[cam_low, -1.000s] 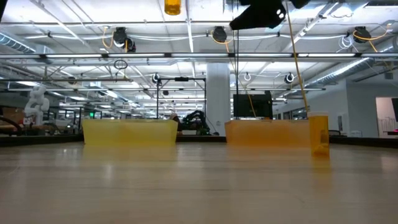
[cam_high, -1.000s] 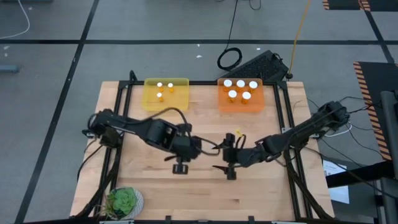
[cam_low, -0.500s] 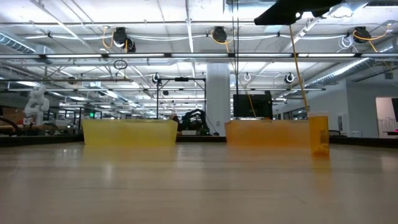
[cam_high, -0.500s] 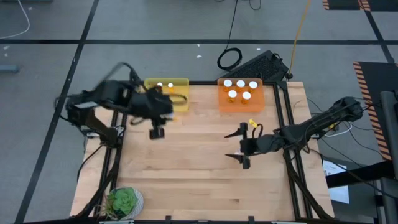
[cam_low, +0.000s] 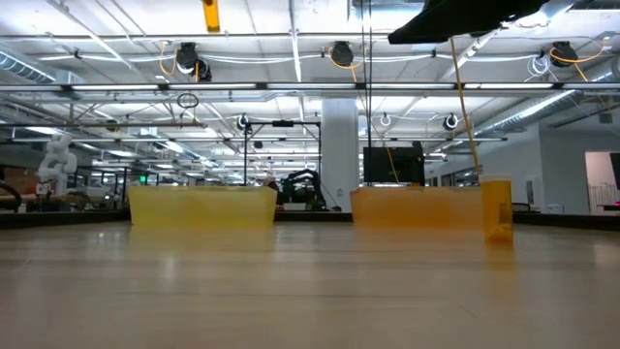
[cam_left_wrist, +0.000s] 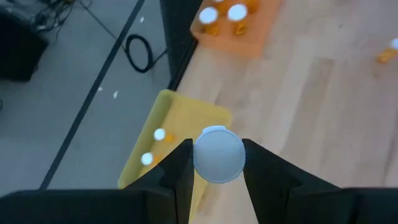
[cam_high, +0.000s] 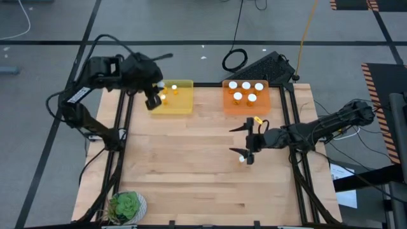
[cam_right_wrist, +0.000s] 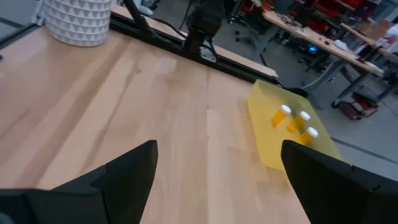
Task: Pick and place medicine bottles into bin by pill shape (circle, oval)
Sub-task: Put the small yellow pill bottle into the transparent yellow bin
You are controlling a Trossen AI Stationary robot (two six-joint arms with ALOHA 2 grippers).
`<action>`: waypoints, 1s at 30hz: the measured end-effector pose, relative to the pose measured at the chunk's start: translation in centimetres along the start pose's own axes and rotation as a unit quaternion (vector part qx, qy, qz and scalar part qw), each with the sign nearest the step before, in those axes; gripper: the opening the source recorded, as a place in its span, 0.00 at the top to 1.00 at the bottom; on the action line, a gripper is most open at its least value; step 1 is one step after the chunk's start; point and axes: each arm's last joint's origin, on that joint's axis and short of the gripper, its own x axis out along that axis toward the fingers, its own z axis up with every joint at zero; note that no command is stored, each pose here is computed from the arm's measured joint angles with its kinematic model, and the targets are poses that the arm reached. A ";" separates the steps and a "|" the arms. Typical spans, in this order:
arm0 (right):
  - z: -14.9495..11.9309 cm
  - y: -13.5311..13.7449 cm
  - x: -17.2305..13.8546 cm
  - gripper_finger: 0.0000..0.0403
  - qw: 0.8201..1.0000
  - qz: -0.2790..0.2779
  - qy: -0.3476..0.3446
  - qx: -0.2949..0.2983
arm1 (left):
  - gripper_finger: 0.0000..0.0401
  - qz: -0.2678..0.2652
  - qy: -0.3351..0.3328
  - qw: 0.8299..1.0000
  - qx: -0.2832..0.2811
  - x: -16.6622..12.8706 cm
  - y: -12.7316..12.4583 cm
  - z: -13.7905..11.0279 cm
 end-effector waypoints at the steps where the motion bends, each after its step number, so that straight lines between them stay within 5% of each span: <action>1: 0.0 -0.1 0.1 0.16 1.000 0.005 -0.001 0.001 | 0.69 0.002 0.004 1.000 0.000 0.2 0.4 0.0; 16: -0.2 -0.3 0.2 0.16 1.000 0.017 0.000 0.008 | 0.69 0.026 0.032 0.999 -0.034 4.9 4.7 0.3; 30: -0.4 -0.3 0.2 0.16 1.000 0.020 0.014 0.012 | 0.69 -0.001 0.077 0.994 -0.074 14.9 5.6 -2.7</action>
